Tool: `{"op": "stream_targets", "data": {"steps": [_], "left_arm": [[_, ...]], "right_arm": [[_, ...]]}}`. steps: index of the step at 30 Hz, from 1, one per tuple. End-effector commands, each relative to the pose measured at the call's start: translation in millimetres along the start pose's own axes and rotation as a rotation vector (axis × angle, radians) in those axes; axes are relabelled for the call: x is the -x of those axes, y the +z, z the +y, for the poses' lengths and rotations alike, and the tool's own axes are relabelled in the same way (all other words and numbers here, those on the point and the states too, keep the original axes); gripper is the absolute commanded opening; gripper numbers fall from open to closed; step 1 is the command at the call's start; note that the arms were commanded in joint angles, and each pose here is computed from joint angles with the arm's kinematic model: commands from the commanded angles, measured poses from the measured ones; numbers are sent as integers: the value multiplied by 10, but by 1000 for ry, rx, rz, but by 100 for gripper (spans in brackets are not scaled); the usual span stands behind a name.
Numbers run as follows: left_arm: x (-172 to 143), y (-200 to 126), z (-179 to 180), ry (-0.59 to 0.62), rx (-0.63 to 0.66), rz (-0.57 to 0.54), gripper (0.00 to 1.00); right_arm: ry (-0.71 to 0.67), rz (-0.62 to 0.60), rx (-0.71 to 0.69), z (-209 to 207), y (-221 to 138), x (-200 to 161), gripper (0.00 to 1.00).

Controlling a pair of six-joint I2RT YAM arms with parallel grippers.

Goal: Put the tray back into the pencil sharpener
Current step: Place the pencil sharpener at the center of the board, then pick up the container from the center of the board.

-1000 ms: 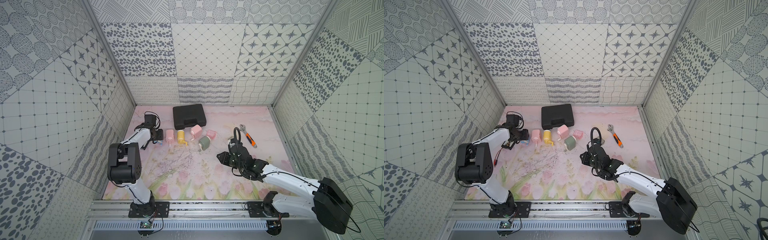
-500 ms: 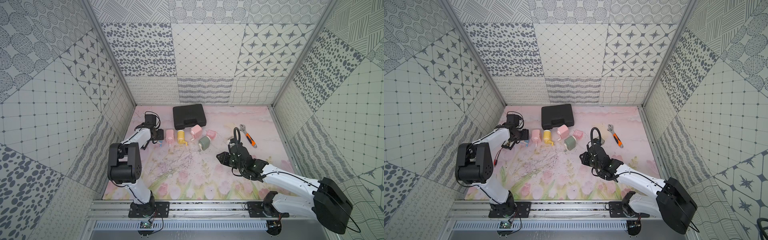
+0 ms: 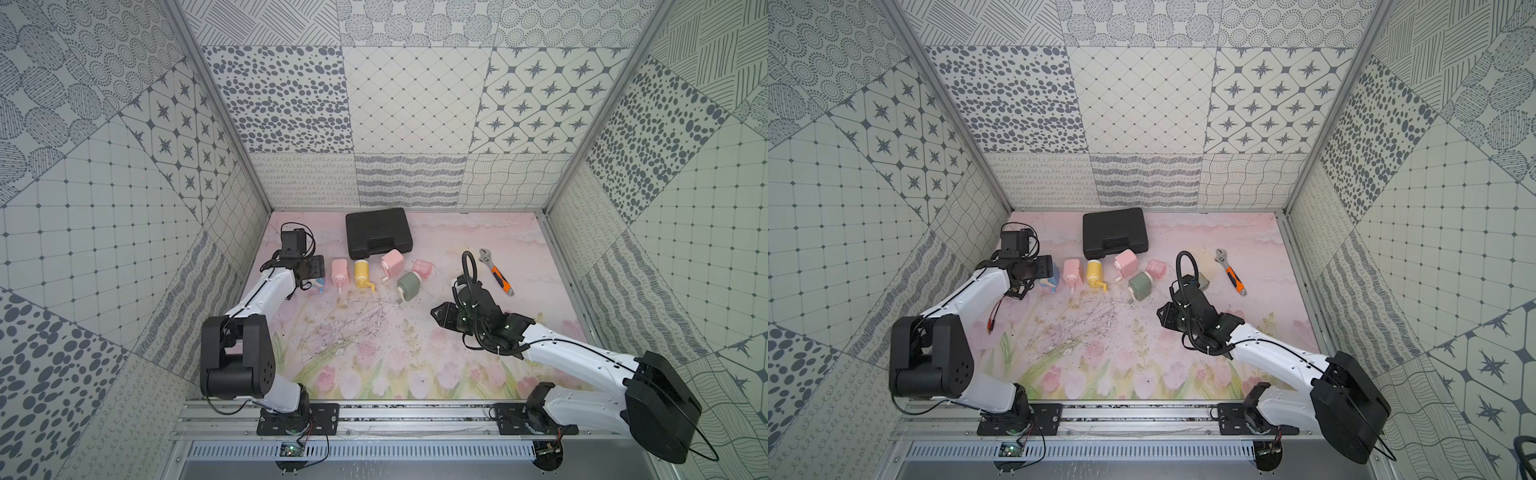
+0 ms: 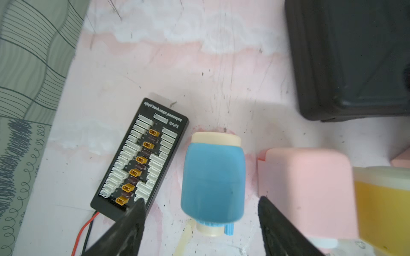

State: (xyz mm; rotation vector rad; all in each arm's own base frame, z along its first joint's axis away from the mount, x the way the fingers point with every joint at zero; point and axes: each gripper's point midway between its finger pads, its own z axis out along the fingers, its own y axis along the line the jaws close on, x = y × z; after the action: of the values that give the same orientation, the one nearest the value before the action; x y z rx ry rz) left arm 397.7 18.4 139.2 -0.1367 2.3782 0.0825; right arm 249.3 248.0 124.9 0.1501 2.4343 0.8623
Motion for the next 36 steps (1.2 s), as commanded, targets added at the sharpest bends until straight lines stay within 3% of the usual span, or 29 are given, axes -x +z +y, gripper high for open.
{"op": "stream_targets", "data": {"steps": [1, 4, 7, 13, 19, 27, 36], "left_arm": [[549, -535, -52, -51, -64, -391, 76], [655, -784, -114, -46, -118, -528, 75], [741, -928, -213, -36, -184, -584, 75], [778, -1046, -280, -24, -230, -634, 75], [773, -1071, -253, -25, -217, -646, 75], [794, -1120, -252, -23, -218, -664, 75], [803, -1156, -240, -18, -210, -668, 75]], "right_arm": [[-44, -35, -25, 131, -26, 181, 32], [-79, -59, -102, 121, 14, 347, 35], [-81, -61, -190, 27, 113, 568, 40], [49, -132, -237, -147, 410, 1073, 42], [87, -142, -277, -274, 817, 1386, 43], [79, -91, -358, -460, 1297, 1469, 43], [78, -59, -460, -639, 1530, 1454, 31]]}}
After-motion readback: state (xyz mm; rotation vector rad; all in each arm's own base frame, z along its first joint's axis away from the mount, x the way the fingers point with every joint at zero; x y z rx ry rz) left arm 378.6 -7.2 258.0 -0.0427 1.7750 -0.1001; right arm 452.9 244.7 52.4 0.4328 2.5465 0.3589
